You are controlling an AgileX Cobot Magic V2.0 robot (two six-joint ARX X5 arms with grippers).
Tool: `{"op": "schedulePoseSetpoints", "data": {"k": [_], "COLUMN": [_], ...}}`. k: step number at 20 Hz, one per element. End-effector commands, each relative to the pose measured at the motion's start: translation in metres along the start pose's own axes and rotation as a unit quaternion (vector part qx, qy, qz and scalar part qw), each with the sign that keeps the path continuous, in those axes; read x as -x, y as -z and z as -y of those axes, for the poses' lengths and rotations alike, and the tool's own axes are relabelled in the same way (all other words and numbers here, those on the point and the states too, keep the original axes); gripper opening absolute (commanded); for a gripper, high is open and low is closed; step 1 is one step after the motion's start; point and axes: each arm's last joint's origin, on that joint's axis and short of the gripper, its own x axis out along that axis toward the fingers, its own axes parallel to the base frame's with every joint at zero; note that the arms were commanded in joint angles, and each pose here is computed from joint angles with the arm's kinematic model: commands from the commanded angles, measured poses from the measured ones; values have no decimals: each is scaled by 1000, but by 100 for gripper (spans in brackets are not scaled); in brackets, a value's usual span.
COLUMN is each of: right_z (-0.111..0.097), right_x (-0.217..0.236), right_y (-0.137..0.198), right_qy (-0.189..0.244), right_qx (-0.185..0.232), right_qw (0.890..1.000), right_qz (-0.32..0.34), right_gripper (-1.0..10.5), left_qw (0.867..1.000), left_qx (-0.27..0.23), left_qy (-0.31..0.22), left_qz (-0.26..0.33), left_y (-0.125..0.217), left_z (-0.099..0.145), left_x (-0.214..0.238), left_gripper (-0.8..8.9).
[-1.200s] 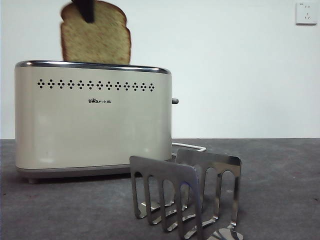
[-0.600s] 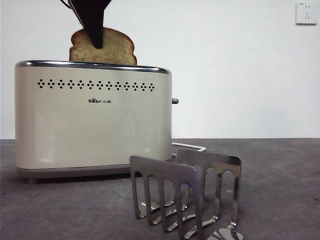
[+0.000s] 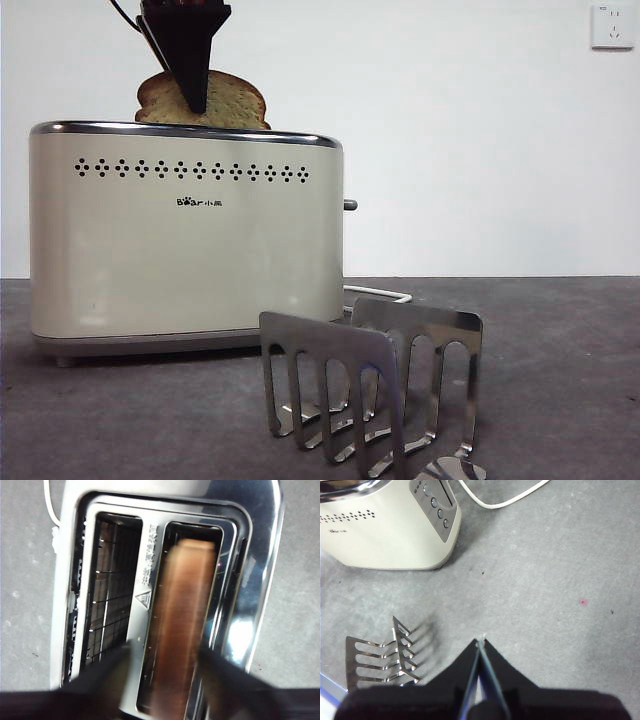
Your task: Pick up a slice of bread from the rack,put the bread on the toaster,press the button
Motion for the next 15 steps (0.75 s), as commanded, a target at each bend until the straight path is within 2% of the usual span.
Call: {"op": "schedulePoseSetpoints", "data": {"k": [1,3,4,5,6,8,9,12,13,15], "right_z": [0,1,1,2,3,9,14,33,40,49], "right_x": [1,2,2,1,-2,-16,-26,-60,-71,-86], "right_y": [-6,-13,-17,-24,-30,-42,-49,-69,-75,-85], "right_qy": [1,2,-3,-19,-45,-135,-183,-291,-309,-324], "right_qx": [-19,-61,-67,-86,-106,-137,-155,-212,-229,-242], "right_qw": [1000,997,995,991,987,975,965,929,920,913], "right_qz": [23,57,77,99,110,111,106,80,68,51], "right_gripper": [-1,-1,-3,-4,-4,-3,-3,-3,-3,-4], "left_qw": [999,998,997,995,995,991,989,983,980,978], "left_qx": [14,31,38,46,55,76,82,112,123,136], "left_qy": [-16,-29,-33,-33,-30,-13,-9,-4,0,2], "left_qz": [27,54,64,76,82,112,125,149,154,160], "left_y": [8,17,21,26,30,37,40,47,49,51], "left_z": [3,5,7,10,14,20,23,28,29,29], "left_x": [25,48,58,69,77,93,100,115,118,121], "left_gripper": [288,283,282,268,205,38,-14,-9,-9,-9]}}
